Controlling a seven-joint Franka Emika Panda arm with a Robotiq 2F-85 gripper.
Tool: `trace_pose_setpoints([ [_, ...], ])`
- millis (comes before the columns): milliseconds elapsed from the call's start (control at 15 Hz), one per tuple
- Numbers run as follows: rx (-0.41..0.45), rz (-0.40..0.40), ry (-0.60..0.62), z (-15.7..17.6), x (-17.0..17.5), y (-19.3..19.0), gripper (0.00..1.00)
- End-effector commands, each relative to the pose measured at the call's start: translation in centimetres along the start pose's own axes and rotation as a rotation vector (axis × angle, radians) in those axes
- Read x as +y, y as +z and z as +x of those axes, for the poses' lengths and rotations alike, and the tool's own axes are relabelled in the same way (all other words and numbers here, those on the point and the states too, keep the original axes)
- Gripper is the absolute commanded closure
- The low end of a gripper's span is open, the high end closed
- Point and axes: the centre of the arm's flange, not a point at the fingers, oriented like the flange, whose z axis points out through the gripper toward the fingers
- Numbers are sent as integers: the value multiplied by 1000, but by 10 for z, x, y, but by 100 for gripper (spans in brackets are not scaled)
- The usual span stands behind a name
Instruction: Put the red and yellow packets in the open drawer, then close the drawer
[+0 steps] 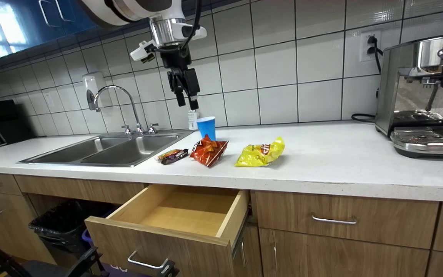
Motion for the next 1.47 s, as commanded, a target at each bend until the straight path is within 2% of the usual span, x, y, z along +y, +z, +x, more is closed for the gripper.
trace_pose_setpoints([
  [0, 37, 14, 95, -2, -13, 15, 0],
  [667, 103, 19, 358, 8, -29, 58, 0],
  [1400, 128, -45, 484, 9, -49, 105, 0],
])
